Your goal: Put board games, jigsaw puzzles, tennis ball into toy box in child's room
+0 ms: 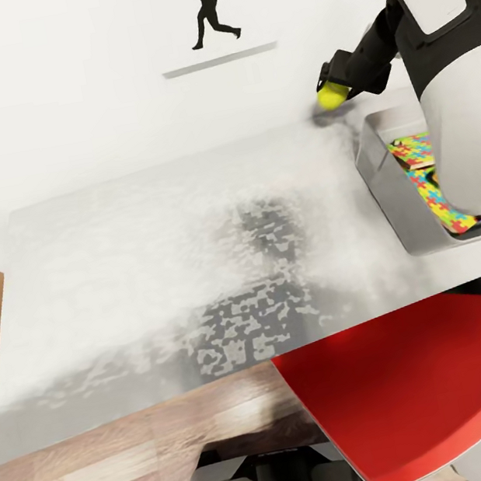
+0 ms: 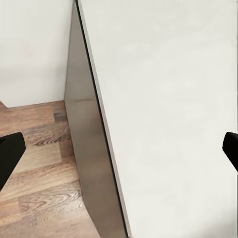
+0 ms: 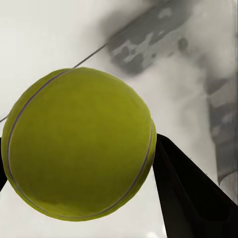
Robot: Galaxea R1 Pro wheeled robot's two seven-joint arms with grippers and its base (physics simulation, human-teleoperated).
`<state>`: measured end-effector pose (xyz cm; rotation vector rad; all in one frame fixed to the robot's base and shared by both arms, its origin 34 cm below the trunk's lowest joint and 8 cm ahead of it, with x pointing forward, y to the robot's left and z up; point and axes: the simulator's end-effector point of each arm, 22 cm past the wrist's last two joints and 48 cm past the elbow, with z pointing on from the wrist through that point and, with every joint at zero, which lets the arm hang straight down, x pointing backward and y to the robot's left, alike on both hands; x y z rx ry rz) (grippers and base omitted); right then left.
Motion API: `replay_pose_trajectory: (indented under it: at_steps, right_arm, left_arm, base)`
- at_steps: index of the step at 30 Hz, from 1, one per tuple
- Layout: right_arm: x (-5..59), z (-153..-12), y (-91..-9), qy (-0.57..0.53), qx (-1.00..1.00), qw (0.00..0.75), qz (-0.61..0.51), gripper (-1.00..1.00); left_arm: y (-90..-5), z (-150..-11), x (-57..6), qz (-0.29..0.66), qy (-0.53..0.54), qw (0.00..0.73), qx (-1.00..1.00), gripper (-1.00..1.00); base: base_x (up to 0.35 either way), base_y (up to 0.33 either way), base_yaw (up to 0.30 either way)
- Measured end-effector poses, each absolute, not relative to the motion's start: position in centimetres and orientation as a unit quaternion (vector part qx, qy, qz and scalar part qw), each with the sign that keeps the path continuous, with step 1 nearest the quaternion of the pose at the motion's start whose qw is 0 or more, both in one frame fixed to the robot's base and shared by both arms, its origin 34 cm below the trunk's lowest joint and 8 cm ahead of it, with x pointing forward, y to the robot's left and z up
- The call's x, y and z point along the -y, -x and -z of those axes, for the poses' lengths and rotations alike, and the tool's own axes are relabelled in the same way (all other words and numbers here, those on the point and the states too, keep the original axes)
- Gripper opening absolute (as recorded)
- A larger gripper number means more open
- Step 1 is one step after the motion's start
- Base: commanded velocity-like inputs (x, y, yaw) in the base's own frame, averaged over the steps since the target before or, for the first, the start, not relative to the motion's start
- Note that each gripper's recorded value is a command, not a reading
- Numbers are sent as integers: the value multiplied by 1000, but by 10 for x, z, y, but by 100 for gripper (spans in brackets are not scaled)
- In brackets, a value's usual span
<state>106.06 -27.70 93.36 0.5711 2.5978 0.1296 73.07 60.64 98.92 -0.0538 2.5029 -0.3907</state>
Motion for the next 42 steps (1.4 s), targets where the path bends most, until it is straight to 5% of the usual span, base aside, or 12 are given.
replay_pose_trajectory:
  at_steps: [42]
  right_arm:
    - [314, -983, -1050, -208, -949, 236, 1, -100]
  left_arm:
    - [-726, -1027, -606, 148, 15, 328, -933, 100]
  base:
    - [0, 0, -88]
